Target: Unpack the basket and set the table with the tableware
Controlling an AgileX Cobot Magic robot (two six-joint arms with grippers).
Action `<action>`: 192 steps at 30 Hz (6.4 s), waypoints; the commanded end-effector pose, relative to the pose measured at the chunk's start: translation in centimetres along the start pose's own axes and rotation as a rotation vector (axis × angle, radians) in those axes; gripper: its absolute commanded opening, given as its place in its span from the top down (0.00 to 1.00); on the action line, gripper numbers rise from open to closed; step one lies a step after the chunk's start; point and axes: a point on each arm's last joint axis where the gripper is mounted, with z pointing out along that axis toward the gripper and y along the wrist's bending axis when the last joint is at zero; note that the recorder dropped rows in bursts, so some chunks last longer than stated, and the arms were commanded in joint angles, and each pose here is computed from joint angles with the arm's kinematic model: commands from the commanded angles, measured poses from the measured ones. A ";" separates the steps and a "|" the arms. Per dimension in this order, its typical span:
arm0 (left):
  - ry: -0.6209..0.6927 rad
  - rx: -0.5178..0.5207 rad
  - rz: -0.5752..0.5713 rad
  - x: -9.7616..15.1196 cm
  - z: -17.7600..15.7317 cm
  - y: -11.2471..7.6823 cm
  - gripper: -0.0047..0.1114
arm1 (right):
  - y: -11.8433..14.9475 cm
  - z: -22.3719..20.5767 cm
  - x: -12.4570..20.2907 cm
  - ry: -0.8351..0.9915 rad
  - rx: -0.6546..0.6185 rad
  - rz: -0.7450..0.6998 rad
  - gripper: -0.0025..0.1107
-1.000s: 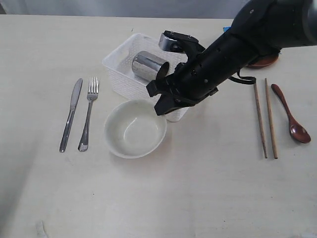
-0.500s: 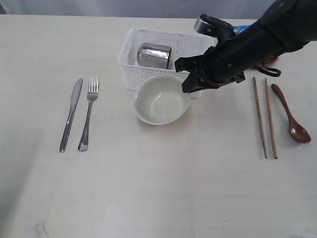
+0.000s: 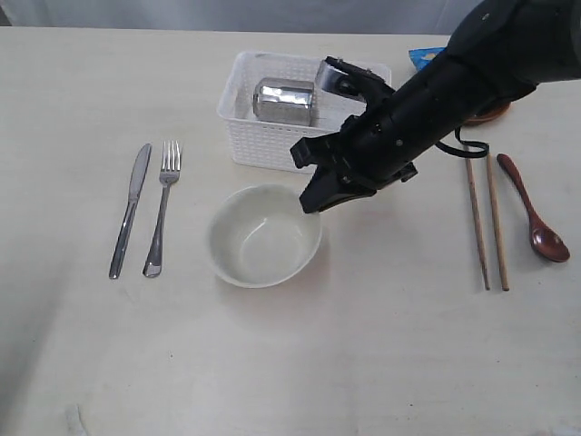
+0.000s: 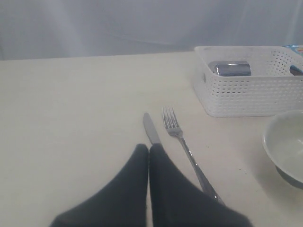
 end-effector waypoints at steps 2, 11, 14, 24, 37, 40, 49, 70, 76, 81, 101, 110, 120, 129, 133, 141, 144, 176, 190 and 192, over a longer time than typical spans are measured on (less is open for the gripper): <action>-0.002 0.005 0.001 0.1 0.0 0.0 0.96 | 0.1 0.6 -0.4 -0.041 -0.022 0.029 0.98; -0.002 0.005 0.001 0.1 0.0 0.0 0.96 | -1.4 2.8 -0.4 -0.010 -0.027 0.085 0.98; -0.002 0.005 0.001 0.1 0.0 0.0 0.96 | -1.3 2.6 -0.5 -0.021 -0.024 0.073 0.98; -0.002 0.005 0.001 0.1 0.0 0.0 0.96 | -0.9 1.6 -0.9 -0.073 -0.002 0.049 0.89; -0.002 0.005 -0.002 0.1 0.0 0.0 0.96 | -0.4 -0.6 -1.1 -0.047 0.058 -0.053 0.56; -0.002 0.005 -0.002 0.1 0.0 0.0 0.96 | 0.1 -3.3 -2.1 -0.101 0.065 -0.055 0.56; -0.002 0.005 0.000 0.1 0.0 0.0 0.96 | 1.7 -10.7 -4.9 -0.293 0.120 -0.010 0.56; -0.002 0.005 0.002 0.1 0.0 0.0 0.96 | -2.1 -5.6 -13.2 -0.274 0.144 0.137 0.56; -0.002 0.005 0.002 0.1 0.0 0.0 0.96 | -5.3 -1.4 -13.4 -0.216 0.158 0.193 0.56; -0.002 0.005 0.000 0.1 0.0 0.0 0.96 | -6.0 -0.4 -13.9 -0.259 0.155 0.203 0.56; -0.002 0.005 0.000 0.1 0.0 0.0 0.96 | -5.8 2.2 -14.9 -0.347 0.113 0.109 0.92; -0.002 0.005 0.003 0.1 0.0 0.0 0.96 | -3.5 0.2 -14.4 -0.294 0.084 -0.036 0.98; -0.002 0.005 0.003 0.1 0.0 0.0 0.96 | 4.5 -8.6 -12.9 -0.351 0.068 -0.291 0.98; -0.002 0.005 0.003 0.1 0.0 0.0 0.96 | 9.7 -10.0 -9.3 -0.149 -0.036 -0.413 0.98; -0.002 0.005 0.003 0.1 0.0 0.0 0.96 | 10.8 -8.5 -8.4 -0.046 0.062 -0.472 0.98; -0.002 0.005 0.000 0.1 0.0 0.0 0.96 | 12.2 -6.6 -7.3 0.037 0.280 -0.465 0.98; -0.002 0.005 0.000 0.1 0.0 0.0 0.96 | 11.6 -6.7 -7.4 0.047 0.346 -0.429 0.98; -0.002 0.005 -0.002 0.1 0.0 0.0 0.96 | 8.7 -1.7 -10.6 -0.073 0.551 -0.407 0.98; -0.002 0.005 -0.002 0.1 0.0 0.0 0.96 | 19.8 0.3 -10.9 -0.224 0.499 -0.596 0.98; -0.002 0.005 -0.002 0.1 0.0 0.0 0.96 | 20.1 0.8 -11.8 -0.240 0.491 -0.583 0.98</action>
